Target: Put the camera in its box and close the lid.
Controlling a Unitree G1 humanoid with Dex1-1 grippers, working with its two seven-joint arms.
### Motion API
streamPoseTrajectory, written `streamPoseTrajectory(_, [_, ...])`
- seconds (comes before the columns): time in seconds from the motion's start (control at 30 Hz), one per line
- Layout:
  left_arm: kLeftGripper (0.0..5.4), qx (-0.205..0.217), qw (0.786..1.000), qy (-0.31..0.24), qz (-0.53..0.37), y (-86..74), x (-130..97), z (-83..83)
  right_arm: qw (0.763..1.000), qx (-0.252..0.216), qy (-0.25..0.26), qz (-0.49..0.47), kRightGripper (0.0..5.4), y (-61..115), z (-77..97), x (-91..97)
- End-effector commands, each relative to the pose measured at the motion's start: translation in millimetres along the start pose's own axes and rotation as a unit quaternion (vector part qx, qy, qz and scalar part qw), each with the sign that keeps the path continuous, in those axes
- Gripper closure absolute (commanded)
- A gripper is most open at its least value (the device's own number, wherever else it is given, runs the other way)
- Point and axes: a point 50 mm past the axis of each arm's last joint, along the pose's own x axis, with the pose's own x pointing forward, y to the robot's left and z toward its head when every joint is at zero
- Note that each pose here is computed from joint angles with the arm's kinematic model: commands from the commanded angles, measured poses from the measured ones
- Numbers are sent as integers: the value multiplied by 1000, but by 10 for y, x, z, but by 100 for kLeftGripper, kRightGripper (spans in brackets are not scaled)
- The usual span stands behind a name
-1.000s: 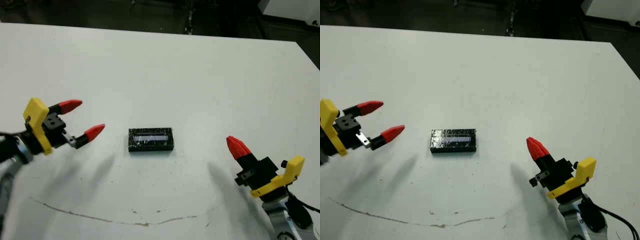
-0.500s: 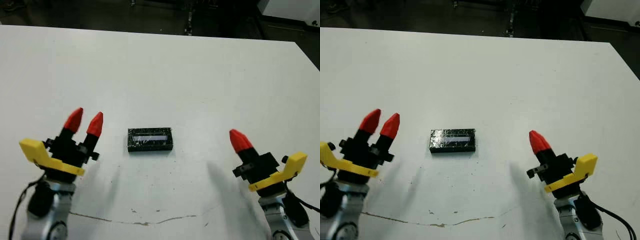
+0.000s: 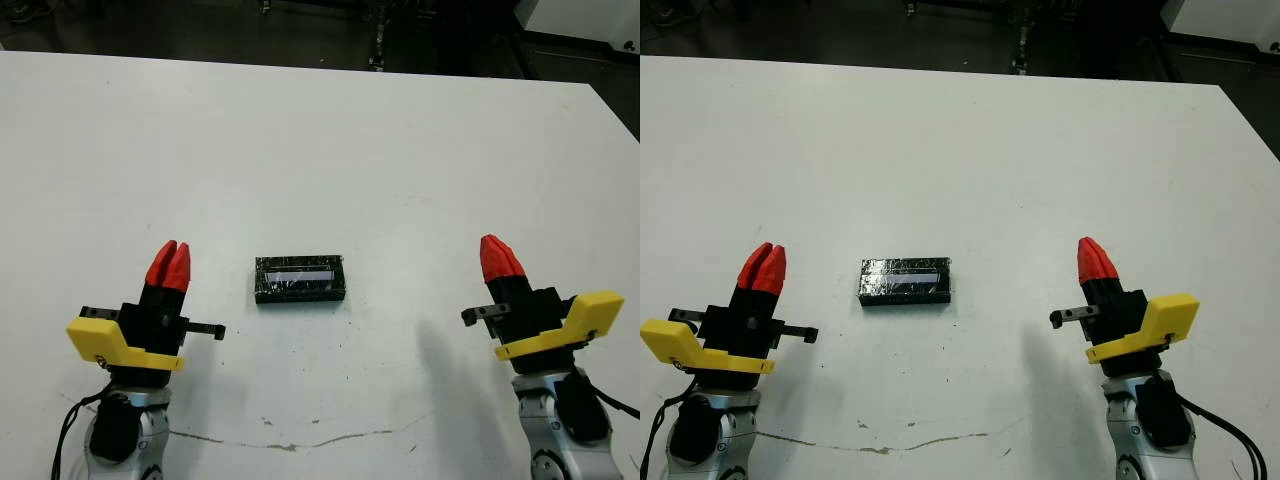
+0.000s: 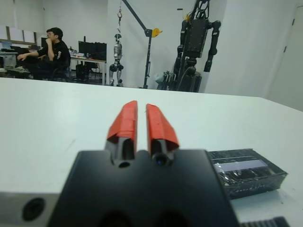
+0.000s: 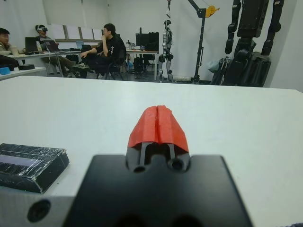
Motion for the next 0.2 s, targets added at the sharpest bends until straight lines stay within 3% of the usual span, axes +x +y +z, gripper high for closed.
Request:
streamPoseTrajectory(0.03, [538,3,1000,9,4,5,-19,-42,1000,-7,3,0,540,-1,2,2])
streamPoseTrajectory(0.2, [538,3,1000,11,7,5,-16,-44,1000,-6,5,1,540,11,0,2])
